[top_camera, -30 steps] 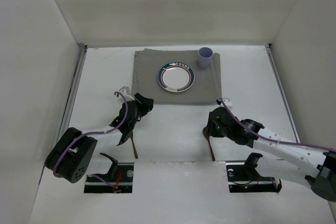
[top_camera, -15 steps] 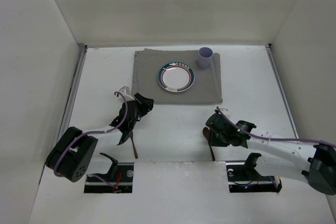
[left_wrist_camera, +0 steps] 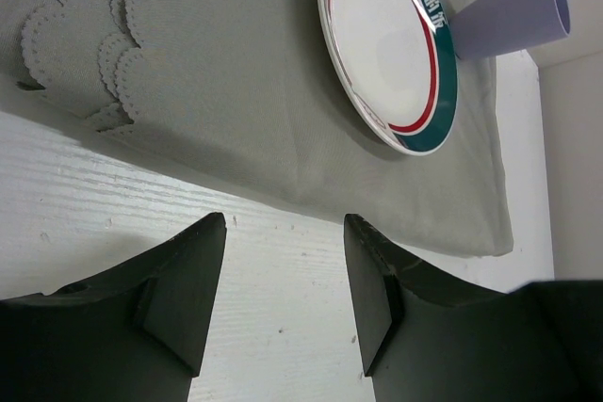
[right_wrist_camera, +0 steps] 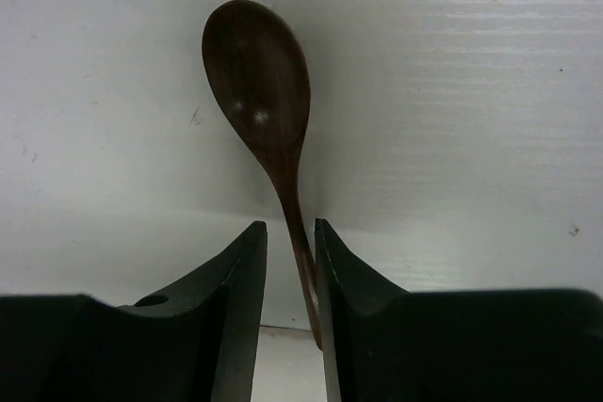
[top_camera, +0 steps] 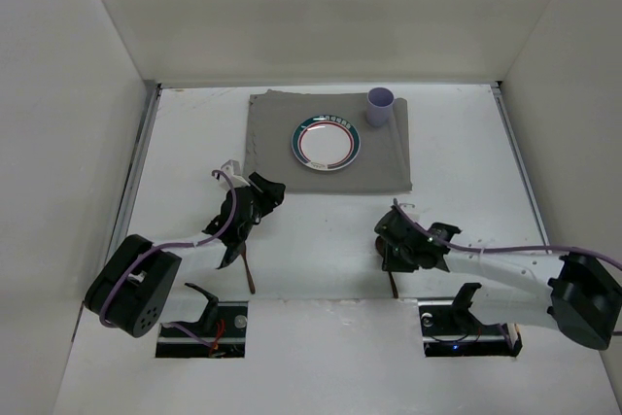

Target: Set the dinner table for one person

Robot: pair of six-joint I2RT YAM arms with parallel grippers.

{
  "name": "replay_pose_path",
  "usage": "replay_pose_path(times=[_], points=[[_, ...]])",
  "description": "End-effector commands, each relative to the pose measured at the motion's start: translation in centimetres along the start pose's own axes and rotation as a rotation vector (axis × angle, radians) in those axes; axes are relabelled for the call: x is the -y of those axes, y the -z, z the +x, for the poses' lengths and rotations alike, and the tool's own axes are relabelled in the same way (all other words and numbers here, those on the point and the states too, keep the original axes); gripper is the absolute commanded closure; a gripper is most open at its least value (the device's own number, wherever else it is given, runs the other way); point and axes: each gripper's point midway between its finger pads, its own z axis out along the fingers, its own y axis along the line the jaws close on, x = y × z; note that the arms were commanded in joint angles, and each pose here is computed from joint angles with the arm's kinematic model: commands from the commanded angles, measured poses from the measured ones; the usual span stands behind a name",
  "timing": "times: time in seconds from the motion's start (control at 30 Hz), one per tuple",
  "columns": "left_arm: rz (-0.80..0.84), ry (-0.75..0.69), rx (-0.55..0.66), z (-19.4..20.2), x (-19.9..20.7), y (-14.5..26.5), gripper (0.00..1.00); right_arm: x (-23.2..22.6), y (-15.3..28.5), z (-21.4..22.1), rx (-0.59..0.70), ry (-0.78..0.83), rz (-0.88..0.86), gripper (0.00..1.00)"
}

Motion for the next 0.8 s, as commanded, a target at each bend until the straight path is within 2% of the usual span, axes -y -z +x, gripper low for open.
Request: replay_pose_path(times=[0.0,0.13,0.33,0.4,0.6,0.77], points=[[0.056,0.03,0.038,-1.2,1.6,-0.1,0.49,-0.7,-0.6,-0.4,0.013,-0.01,-0.02,0.68],[0.053,0.024,0.046,-1.4,1.6,-0.1,0.49,-0.6,-0.7,-0.5,0.006,-0.015,0.003,0.7],[0.055,0.025,0.049,-1.5,1.6,0.0,0.49,-0.8,-0.6,-1.2,0.02,-0.002,0.024,0.91],[0.05,0.03,0.041,-1.3,1.4,-0.1,0.49,-1.7,0.3,-2.6,0.062,-0.018,-0.008,0.93],[0.049,0.018,0.04,-1.1,1.5,-0.2,0.49,-3.8,3.9,-11.4,0.271,-0.017,-0.079,0.93],[0.06,0.02,0.044,-1.3,1.8,-0.1,0.49,-4.6,4.5,-20.6,0.435,0.013,-0.08,0.9]])
